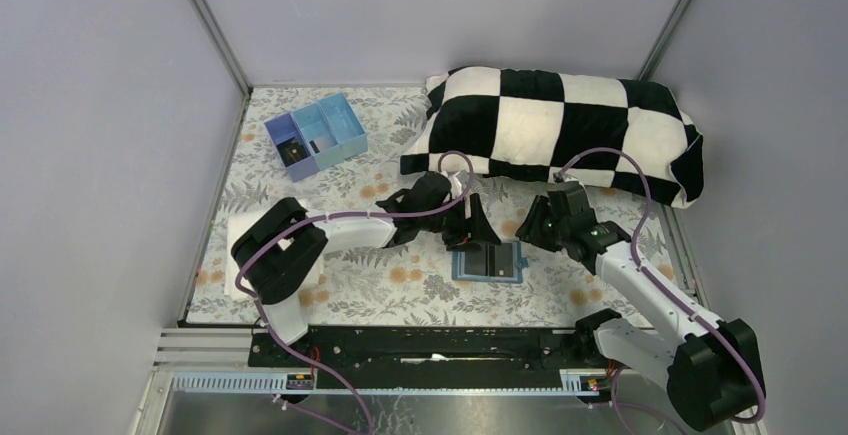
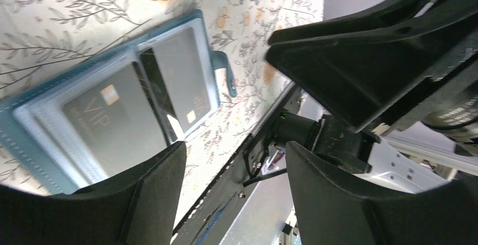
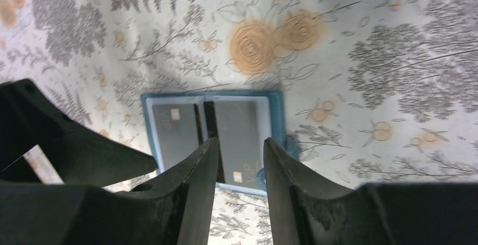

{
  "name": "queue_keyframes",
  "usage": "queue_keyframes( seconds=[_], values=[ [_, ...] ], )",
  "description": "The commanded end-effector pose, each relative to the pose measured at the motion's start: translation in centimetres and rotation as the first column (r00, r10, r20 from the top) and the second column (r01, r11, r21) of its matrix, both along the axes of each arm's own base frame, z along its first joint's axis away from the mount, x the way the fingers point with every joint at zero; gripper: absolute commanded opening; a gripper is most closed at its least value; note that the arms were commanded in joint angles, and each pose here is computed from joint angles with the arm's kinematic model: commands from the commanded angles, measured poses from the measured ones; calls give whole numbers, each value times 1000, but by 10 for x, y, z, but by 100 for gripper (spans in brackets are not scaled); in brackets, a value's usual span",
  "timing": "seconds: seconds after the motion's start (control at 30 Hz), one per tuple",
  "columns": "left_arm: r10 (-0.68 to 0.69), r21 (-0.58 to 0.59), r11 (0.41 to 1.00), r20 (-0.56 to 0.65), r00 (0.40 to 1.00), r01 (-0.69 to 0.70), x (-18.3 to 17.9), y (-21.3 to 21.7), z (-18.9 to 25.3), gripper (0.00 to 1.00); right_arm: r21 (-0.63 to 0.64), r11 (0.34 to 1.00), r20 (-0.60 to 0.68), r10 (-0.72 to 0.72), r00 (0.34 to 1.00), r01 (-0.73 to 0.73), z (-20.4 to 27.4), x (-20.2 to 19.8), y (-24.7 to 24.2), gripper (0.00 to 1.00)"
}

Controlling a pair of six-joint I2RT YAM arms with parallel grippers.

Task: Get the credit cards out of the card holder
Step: Remove the credit card from the card holder.

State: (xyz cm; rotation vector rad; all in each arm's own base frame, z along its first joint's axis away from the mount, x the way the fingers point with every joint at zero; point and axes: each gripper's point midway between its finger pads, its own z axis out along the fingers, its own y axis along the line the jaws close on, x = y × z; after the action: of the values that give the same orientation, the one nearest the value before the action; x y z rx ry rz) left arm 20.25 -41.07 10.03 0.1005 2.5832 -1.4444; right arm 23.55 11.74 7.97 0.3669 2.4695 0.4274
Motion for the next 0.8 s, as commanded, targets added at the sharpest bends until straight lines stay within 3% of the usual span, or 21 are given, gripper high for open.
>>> queue_keyframes(
  seconds=[0.0, 0.2, 0.5, 0.77],
  values=[
    [-43, -125, 991, 1, 999, 42, -3, -19, 25, 69, 139, 988, -37, 78, 996, -72, -4, -8, 27, 40],
    [-69, -152, 986, -43, 997, 62, -11, -32, 18, 68, 182, 982, -113, 80, 990, -59, -33, -18, 34, 29],
    [-80, -105, 992, -76, 994, 72, -8, -40, -13, 67, 131, 991, -149, 34, 988, -14, -54, -20, 24, 27],
    [-51, 27, 998, -73, 996, 54, -2, -29, -42, 67, 114, 993, -174, 32, 984, -12, -65, -22, 21, 26]
  ],
)
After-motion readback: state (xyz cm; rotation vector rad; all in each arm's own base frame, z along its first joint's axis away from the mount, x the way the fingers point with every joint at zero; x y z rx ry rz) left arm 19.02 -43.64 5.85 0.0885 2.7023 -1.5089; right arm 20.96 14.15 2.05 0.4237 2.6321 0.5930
